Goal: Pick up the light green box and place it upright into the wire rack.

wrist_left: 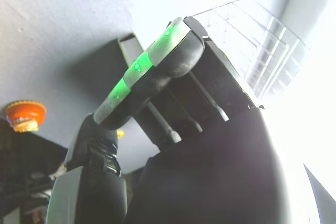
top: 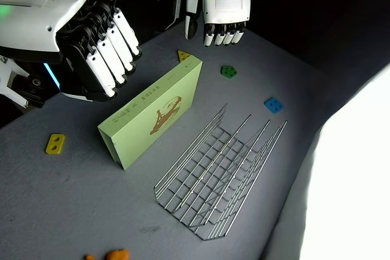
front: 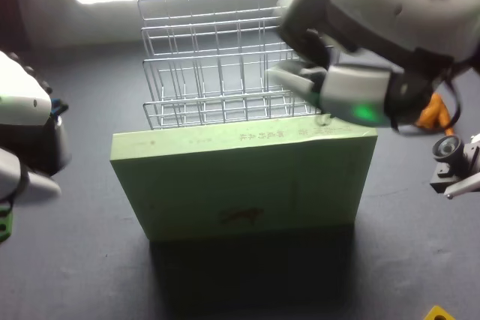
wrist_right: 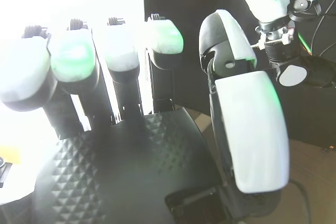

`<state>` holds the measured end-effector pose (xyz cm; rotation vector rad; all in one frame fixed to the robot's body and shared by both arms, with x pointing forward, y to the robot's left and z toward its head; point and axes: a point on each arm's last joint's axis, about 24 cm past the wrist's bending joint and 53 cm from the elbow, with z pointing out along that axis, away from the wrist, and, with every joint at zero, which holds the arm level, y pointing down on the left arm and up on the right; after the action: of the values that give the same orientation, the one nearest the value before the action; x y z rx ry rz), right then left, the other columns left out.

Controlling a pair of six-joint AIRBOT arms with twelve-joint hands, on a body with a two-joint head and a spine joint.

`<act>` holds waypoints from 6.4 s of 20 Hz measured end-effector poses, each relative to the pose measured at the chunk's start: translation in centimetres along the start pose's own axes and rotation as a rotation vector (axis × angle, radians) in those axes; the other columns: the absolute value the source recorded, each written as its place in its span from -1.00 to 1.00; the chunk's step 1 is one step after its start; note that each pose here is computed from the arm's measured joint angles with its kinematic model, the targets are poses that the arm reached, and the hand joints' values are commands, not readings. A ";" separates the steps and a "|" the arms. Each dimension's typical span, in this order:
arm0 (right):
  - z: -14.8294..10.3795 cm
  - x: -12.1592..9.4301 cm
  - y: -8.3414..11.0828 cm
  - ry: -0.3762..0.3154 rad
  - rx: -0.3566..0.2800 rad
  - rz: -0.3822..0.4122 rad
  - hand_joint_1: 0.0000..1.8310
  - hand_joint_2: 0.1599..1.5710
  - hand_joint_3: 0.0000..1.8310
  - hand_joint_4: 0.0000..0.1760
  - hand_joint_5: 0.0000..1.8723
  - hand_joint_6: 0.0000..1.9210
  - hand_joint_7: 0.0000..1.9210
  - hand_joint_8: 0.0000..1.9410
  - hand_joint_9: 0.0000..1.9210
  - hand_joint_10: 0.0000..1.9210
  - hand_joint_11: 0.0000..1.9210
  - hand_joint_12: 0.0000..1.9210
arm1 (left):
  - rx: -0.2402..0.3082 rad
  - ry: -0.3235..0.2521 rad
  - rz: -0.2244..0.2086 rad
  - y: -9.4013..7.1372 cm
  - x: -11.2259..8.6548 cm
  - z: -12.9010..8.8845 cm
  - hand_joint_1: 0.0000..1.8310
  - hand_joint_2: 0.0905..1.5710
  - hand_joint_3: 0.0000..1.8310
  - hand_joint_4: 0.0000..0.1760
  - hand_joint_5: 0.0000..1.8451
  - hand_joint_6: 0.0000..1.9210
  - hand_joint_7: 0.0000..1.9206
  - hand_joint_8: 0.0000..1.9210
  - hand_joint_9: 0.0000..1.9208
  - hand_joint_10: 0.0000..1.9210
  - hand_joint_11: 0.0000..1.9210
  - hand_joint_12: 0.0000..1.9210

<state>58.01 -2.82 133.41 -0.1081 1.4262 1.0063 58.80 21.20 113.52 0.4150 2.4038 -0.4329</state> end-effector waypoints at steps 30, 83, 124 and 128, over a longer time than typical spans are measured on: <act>1.8 6.7 -3.1 0.241 0.201 0.172 -0.81 0.35 -1.00 -1.00 -0.89 -1.00 -0.90 -1.00 -0.93 -1.00 -1.00 -0.89 | -0.005 0.006 -0.004 0.3 0.1 0.0 -0.97 0.60 -1.00 -0.87 -0.99 -1.00 -1.00 -1.00 -1.00 -1.00 -1.00 -1.00; 3.6 12.9 -4.8 0.389 0.264 0.290 0.52 0.31 -1.00 -1.00 0.12 -0.27 0.12 -0.07 -0.06 0.33 -0.26 0.50 | -0.016 0.019 -0.008 0.8 0.4 0.2 -1.00 0.62 -0.99 -1.00 -0.91 -1.00 -0.99 -1.00 -1.00 -1.00 -1.00 -1.00; 8.6 -1.4 -3.3 0.028 0.081 0.111 0.53 0.28 -1.00 -1.00 0.09 -0.17 0.22 -0.30 0.05 0.18 -0.21 0.43 | -0.024 0.033 -0.008 1.1 0.9 0.4 -0.97 0.63 -1.00 -1.00 -0.87 -1.00 -0.91 -1.00 -1.00 -1.00 -1.00 -1.00; 9.1 -0.4 -3.7 0.050 0.082 0.117 0.52 0.29 -1.00 -1.00 0.06 -0.15 0.15 -0.19 0.02 0.23 -0.24 0.49 | -0.028 0.033 -0.009 1.4 0.7 0.6 -0.92 0.64 -1.00 -1.00 -0.92 -1.00 -0.91 -0.99 -0.96 -0.99 -1.00 -1.00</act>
<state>67.32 0.30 133.91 0.0102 1.5315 1.0447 59.20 22.31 112.34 0.4020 2.4417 -0.3988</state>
